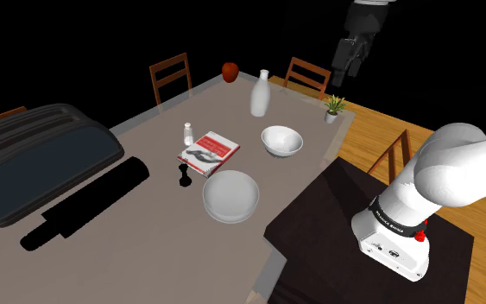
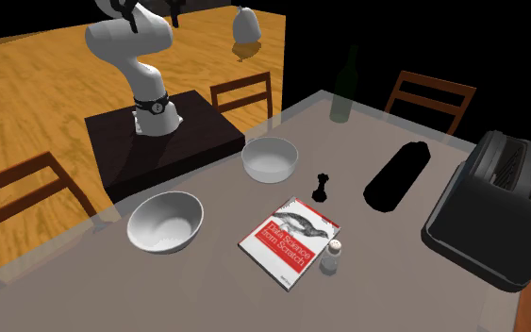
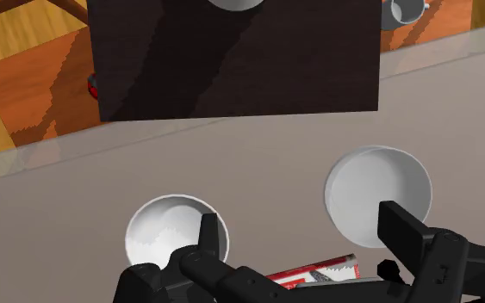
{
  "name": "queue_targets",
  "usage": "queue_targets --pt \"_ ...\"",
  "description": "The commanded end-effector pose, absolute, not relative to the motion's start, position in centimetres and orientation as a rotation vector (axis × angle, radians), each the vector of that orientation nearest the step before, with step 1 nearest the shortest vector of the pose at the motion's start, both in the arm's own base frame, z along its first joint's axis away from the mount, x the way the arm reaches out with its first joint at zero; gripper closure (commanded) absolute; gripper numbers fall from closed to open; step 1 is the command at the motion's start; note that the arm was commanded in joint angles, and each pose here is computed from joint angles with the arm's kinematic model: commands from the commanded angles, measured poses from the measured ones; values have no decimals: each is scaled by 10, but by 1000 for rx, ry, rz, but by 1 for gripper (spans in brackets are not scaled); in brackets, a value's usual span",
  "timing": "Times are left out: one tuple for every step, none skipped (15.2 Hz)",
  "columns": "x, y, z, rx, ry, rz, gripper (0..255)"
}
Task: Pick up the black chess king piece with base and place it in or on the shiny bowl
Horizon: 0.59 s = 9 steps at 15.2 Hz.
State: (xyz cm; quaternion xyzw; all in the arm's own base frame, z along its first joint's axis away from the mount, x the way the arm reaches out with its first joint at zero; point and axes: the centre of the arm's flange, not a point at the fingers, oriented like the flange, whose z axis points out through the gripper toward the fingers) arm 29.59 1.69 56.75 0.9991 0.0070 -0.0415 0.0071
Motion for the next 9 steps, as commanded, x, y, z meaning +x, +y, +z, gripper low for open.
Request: queue_targets --pt "296 17 568 3125 22 -130 0" --pt "303 24 559 3125 21 -127 0" --pt "310 31 551 3125 20 -124 0" --pt "316 38 542 3125 19 -121 0" --pt "323 46 534 3125 19 -117 0" --pt "330 53 525 3125 18 -114 0" --pt "337 60 517 3125 17 -111 0" --pt "344 67 509 3125 16 -108 0" --pt "351 74 500 3125 15 -105 0"
